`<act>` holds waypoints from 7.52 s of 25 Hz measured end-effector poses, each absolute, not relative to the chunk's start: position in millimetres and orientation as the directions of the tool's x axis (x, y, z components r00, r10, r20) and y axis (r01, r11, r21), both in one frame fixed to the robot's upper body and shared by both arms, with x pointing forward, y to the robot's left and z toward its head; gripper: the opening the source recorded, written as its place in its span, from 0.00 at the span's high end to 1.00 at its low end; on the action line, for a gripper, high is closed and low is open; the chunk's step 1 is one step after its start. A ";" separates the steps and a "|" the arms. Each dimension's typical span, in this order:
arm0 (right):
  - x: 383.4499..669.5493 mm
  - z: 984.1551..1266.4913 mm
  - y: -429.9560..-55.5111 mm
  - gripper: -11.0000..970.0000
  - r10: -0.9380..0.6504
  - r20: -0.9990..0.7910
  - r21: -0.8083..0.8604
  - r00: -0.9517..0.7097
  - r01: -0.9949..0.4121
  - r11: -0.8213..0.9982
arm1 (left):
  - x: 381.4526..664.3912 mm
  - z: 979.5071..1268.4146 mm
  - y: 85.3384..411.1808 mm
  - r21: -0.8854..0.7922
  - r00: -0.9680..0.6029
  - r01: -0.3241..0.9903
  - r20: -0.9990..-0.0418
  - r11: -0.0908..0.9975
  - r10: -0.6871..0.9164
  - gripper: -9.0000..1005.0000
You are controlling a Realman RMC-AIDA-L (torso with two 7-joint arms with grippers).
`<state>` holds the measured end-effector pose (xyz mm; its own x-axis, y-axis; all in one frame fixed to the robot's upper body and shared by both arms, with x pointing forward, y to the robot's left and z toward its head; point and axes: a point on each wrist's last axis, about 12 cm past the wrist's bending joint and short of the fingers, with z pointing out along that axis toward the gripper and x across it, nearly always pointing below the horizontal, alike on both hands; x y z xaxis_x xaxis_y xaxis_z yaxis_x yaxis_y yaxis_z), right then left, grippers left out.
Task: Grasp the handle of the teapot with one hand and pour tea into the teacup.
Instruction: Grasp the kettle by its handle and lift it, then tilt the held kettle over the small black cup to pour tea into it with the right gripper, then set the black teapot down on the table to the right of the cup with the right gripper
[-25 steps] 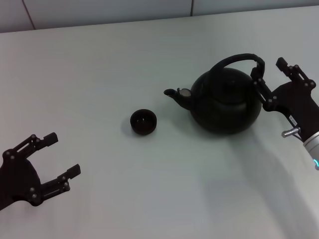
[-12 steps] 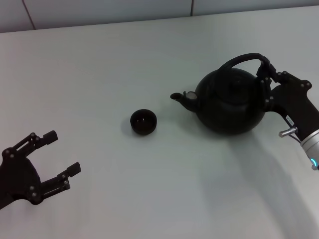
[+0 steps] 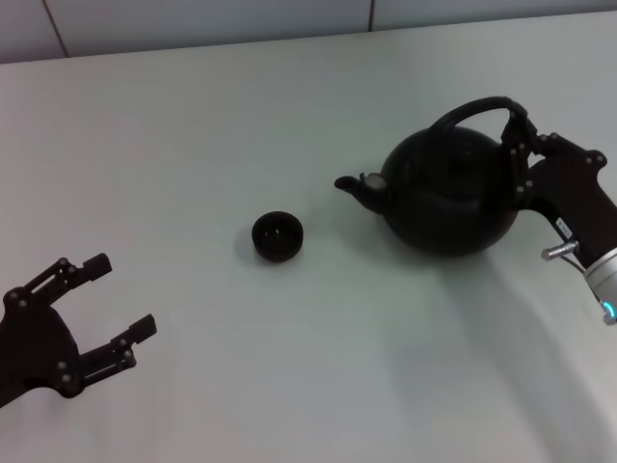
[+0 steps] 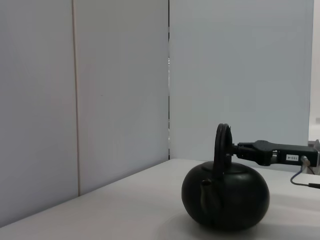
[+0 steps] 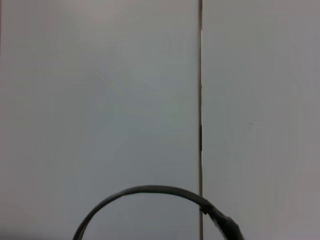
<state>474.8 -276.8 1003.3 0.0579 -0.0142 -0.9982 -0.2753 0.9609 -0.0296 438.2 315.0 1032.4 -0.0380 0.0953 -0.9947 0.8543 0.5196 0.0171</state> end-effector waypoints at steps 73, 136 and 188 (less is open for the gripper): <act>614.6 1112.2 -257.0 0.91 -0.492 -0.784 -0.597 0.379 -0.677 0.430 | 444.9 1033.0 306.3 0.013 -0.015 0.839 -0.999 0.544 0.046 0.15; 570.8 1070.5 -297.8 0.91 -0.059 -0.998 -0.041 -0.011 -0.582 0.812 | 450.2 1032.5 302.7 0.009 -0.026 0.845 -0.998 0.534 0.057 0.15; 544.6 1031.9 -294.2 0.52 -0.031 -0.996 0.012 -0.081 -0.484 0.875 | 450.7 1031.6 299.4 -0.002 -0.032 0.849 -0.998 0.529 0.047 0.15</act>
